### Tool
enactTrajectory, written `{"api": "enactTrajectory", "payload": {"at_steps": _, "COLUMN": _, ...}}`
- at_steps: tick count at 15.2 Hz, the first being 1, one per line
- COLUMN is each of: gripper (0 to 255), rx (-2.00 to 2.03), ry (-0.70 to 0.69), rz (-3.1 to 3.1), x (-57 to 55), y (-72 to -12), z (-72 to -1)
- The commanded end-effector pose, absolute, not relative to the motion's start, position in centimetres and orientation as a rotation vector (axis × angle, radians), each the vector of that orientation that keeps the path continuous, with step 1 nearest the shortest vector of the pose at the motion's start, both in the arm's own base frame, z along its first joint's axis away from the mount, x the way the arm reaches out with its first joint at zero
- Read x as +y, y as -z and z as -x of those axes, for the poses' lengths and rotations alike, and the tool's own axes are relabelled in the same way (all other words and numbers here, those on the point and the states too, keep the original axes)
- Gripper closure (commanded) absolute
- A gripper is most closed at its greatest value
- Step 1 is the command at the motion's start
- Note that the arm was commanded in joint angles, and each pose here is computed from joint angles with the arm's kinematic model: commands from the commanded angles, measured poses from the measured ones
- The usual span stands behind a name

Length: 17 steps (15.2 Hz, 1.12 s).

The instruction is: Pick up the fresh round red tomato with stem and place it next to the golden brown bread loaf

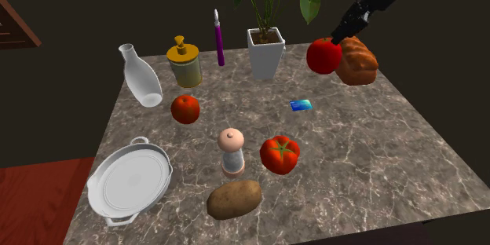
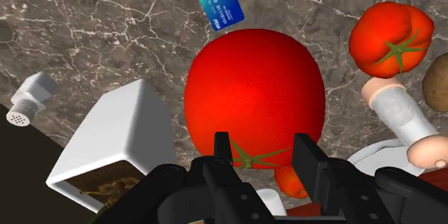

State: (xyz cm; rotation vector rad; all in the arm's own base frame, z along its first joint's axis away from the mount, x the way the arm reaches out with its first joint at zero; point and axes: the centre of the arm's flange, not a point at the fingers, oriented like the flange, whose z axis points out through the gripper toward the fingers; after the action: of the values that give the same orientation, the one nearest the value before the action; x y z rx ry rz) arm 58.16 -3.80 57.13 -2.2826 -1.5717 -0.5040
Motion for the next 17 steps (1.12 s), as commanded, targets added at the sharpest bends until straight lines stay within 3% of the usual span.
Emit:
{"api": "enactTrajectory", "payload": {"at_steps": 1, "gripper": 255, "rx": -1.573, "ry": 0.504, "rz": 2.281, "x": -6.5, "y": -57.0, "z": -58.1}}
{"api": "enactTrajectory", "payload": {"at_steps": 17, "gripper": 255, "rx": -1.573, "ry": 0.504, "rz": 2.281, "x": -27.6, "y": -57.1, "z": -59.3}}
